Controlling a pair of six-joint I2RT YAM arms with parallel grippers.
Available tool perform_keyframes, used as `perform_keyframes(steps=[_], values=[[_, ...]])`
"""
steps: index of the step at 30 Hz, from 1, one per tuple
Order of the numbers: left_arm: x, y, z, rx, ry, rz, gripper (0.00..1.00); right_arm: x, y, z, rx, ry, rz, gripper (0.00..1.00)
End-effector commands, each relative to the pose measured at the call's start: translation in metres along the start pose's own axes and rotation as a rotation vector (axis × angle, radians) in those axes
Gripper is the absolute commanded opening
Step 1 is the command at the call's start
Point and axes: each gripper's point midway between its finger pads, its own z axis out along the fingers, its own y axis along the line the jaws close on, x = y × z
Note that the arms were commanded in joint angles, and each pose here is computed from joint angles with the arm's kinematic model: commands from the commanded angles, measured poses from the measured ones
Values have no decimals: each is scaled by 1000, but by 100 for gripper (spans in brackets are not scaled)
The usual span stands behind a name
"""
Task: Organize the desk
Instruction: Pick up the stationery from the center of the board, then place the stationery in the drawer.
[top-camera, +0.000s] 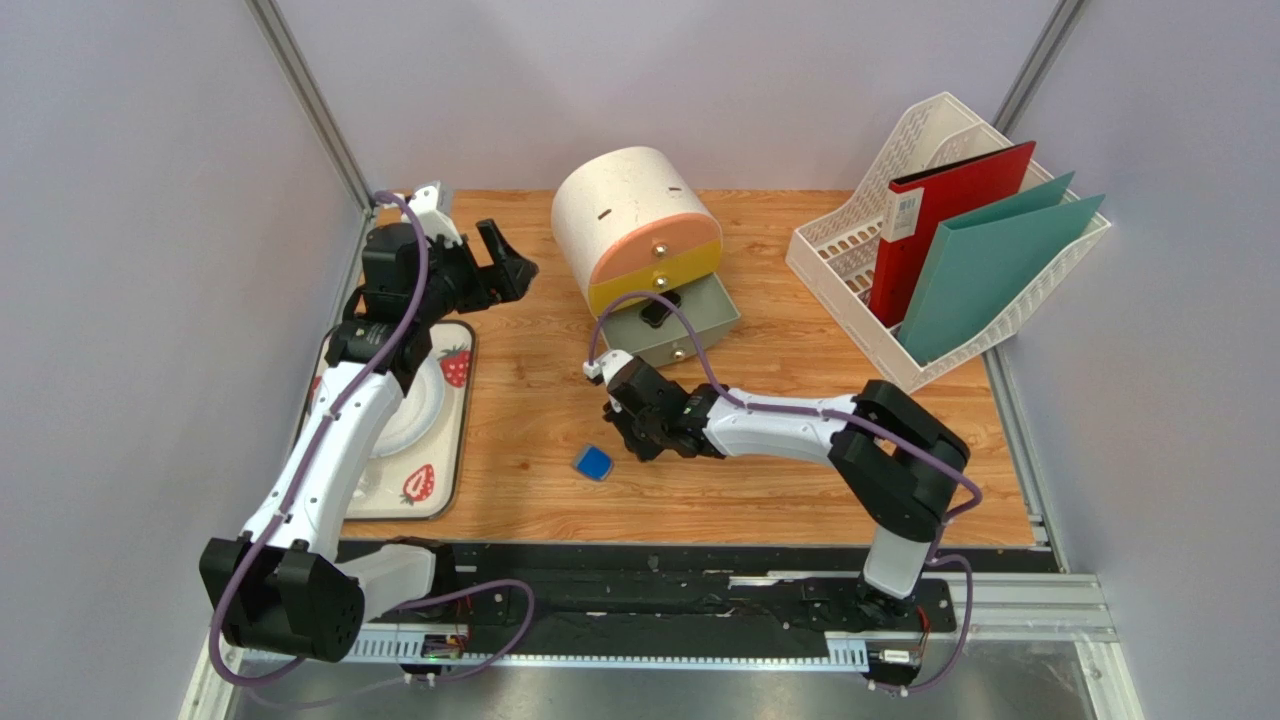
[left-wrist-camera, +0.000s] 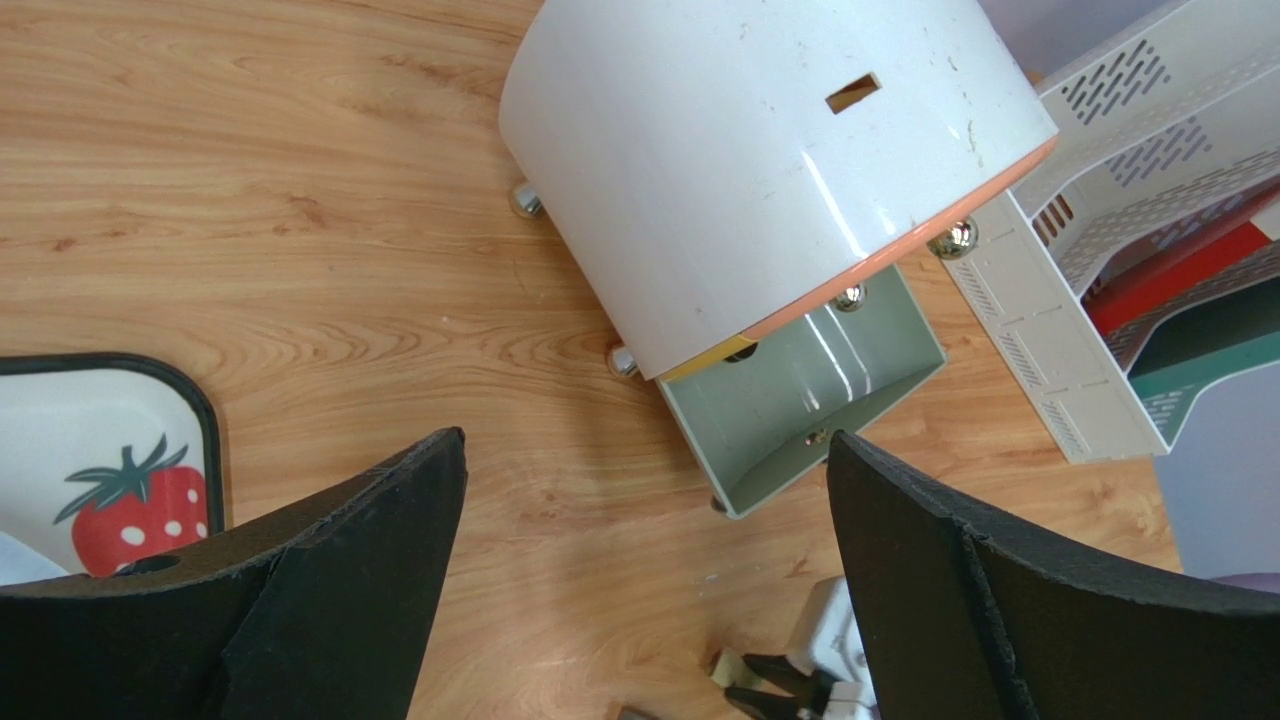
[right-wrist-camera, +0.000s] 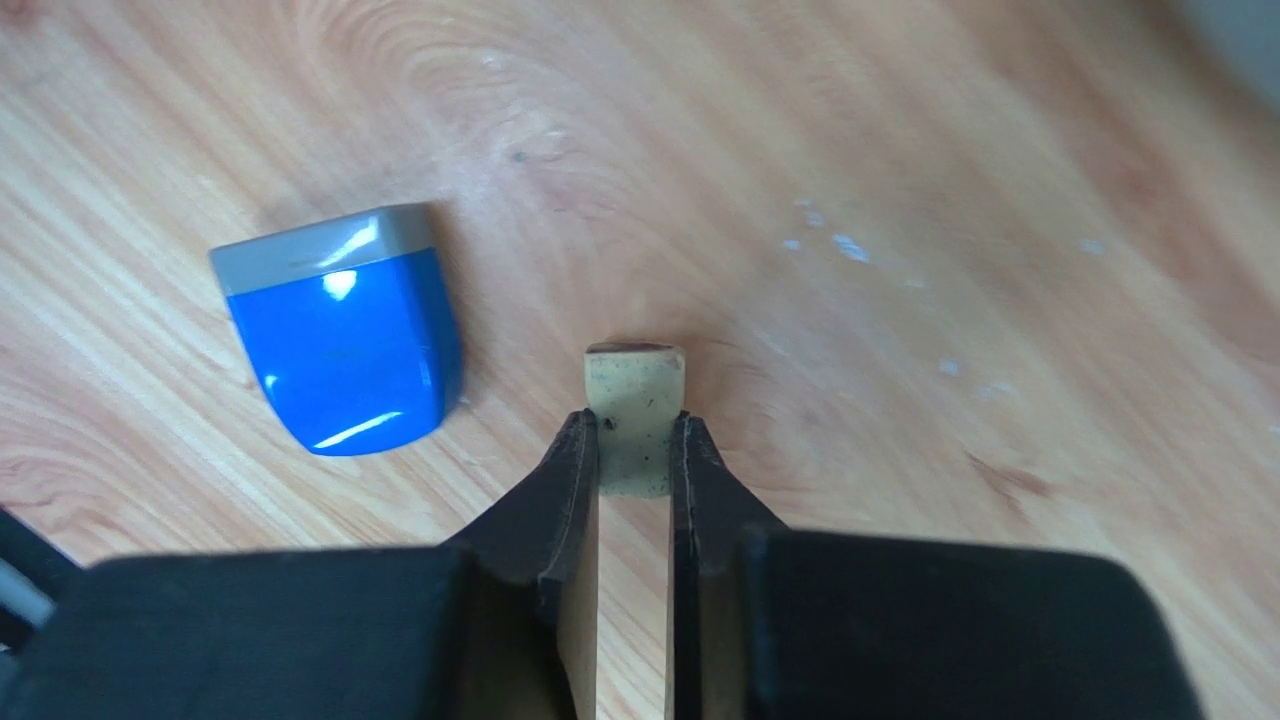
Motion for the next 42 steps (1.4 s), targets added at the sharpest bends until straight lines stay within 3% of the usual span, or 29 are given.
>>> perform_keyframes(steps=[1,4,10,21,24,25,27,29,34,39,42], values=[[-11,-6,-5,26,-41,10,98,-65,-28,-55,142,-217,17,4],[-12,-8,-5,33,-42,7,98,-106,-61,-88,212,-340,114,5],[-11,-10,-2,50,-38,-3,98,-159,-119,-103,249,-430,242,6],[-10,-11,2,59,-32,0,98,-162,-154,-52,277,-344,342,11],[-9,-10,3,60,-30,0,98,-158,-153,-41,267,-332,356,17],[-9,-10,3,61,-28,0,98,-159,-152,-39,265,-330,356,25],[-10,-11,2,62,-31,2,98,-156,-150,-39,256,-329,358,31],[-11,-11,0,60,-33,5,98,-161,-148,-44,242,-359,358,49],[-15,-11,-5,51,-43,13,98,-162,-137,-70,198,-386,329,67],[-19,-13,-11,47,-62,19,98,-149,-107,-97,144,-416,251,68],[-22,-11,-14,34,-67,22,98,-135,-66,-104,-19,-385,171,68]])
